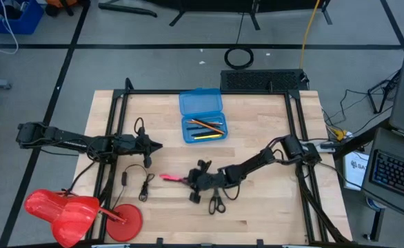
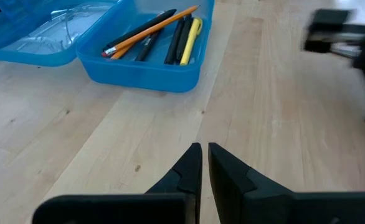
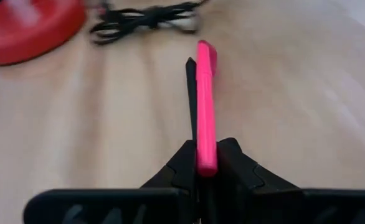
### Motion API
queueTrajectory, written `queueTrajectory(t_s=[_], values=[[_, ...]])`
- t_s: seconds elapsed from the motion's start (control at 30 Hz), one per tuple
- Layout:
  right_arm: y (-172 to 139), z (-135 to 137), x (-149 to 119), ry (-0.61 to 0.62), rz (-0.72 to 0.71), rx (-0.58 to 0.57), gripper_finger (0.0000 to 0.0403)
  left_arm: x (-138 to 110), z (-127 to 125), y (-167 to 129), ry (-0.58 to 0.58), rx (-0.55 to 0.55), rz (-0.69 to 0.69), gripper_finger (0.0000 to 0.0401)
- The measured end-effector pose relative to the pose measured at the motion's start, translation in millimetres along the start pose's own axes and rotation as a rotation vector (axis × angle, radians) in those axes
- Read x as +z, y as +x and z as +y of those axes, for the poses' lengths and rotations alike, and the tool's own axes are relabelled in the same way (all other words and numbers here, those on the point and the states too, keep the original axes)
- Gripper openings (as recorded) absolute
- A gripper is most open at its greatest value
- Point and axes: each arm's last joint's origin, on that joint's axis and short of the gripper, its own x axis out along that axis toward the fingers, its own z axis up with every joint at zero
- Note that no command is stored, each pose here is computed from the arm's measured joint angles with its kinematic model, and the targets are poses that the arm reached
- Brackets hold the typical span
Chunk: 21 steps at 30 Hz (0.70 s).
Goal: Pick & place school supplies into a supply box
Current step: Put the pink pen into the blue supply box
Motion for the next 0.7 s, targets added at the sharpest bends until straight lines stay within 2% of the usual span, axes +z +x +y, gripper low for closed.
queueTrajectory(t_s=[0.1,0.2,0.37,0.47,0.63,0.7], values=[[-2,-13,-12,0.056,-0.034,0.003,0.0037,0,0,0,-0.003,0.000,0.000,0.0031],[-5,-22,-22,0.101,-0.051,0.038,0.0066,0,0,0,0.002,0.000,0.000,0.0031],[-9,-33,-28,0.152,-0.095,0.040,0.0083,0,0,0,0.005,0.000,0.003,0.0031],[-9,-32,-29,0.151,-0.091,0.040,0.0067,-1,0,0,0.007,0.001,0.008,0.0031],[-9,-32,-28,0.145,-0.078,0.073,0.0007,-1,0,0,0.007,0.001,0.010,0.0031],[-9,-32,-28,0.147,-0.084,0.079,0.0011,-1,0,0,0.007,0.002,0.010,0.0031]])
